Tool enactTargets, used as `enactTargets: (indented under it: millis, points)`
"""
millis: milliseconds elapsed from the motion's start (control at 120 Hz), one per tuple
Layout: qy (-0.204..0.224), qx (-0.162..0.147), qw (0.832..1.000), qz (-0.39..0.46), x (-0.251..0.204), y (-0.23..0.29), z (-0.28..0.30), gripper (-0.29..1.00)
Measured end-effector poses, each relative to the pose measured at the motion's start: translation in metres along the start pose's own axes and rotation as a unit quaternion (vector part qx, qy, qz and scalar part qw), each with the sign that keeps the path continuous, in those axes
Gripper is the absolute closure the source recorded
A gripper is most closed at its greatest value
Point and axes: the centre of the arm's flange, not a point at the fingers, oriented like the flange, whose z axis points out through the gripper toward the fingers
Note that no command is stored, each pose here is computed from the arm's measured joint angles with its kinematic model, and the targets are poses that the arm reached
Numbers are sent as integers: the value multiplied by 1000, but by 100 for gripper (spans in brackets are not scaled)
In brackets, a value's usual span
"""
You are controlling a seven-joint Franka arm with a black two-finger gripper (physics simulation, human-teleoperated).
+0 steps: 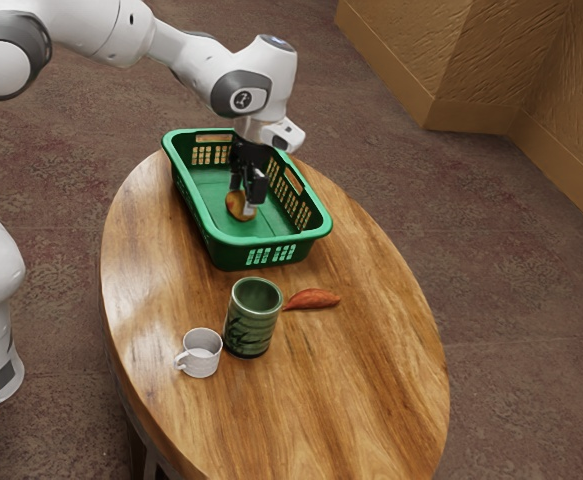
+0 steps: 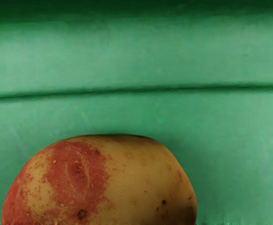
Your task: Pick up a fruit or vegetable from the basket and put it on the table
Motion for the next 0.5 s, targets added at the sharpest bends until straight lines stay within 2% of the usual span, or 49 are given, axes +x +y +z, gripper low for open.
enactTargets:
  millis: [433,500]
  points:
    - [-25,-8,1000,-10,9,-15,27,0]
    - [-25,-8,1000,-9,10,-15,28,9]
